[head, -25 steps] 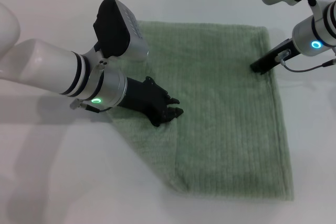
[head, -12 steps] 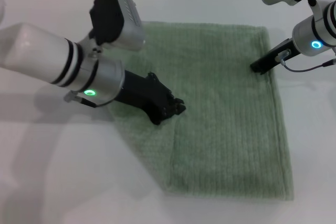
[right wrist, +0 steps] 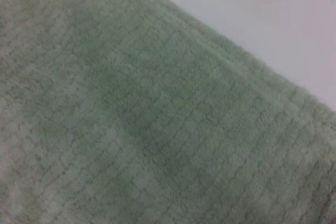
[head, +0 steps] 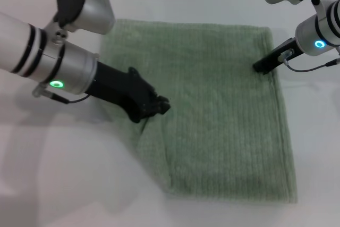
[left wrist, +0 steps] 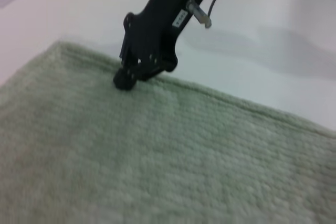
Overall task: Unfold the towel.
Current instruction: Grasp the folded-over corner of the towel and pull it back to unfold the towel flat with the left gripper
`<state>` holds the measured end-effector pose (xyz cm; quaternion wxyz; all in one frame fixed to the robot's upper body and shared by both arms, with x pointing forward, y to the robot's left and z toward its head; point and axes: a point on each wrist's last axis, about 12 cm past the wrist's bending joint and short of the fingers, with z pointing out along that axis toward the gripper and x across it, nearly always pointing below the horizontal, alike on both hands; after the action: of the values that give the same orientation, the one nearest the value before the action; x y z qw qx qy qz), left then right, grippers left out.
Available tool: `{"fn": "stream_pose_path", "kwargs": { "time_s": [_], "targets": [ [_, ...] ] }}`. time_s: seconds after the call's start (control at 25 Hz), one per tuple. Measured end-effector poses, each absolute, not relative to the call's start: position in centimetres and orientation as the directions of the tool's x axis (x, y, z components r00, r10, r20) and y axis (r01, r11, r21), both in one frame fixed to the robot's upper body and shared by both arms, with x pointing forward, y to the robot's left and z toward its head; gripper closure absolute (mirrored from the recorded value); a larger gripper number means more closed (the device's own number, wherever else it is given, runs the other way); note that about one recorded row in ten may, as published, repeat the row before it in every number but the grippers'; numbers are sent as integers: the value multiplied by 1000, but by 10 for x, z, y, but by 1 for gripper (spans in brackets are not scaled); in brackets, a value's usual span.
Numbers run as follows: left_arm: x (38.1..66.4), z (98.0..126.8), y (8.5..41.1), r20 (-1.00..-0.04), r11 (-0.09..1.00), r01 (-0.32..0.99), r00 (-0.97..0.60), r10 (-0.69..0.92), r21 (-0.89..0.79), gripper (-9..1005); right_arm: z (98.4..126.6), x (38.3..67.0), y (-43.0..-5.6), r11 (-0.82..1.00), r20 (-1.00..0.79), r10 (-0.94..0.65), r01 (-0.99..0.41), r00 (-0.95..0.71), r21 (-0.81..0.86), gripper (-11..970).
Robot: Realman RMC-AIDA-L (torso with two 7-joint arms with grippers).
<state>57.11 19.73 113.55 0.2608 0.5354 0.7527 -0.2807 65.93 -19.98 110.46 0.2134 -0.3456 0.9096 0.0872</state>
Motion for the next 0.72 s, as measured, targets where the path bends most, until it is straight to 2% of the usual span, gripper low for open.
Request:
{"fn": "stream_pose_path", "kwargs": {
  "time_s": [0.72],
  "targets": [
    [564,1155,231,-613,280,929,-371,698,-243,913,1104,659,-200,745,-442,-596,-667,-670,9,940]
  ]
}}
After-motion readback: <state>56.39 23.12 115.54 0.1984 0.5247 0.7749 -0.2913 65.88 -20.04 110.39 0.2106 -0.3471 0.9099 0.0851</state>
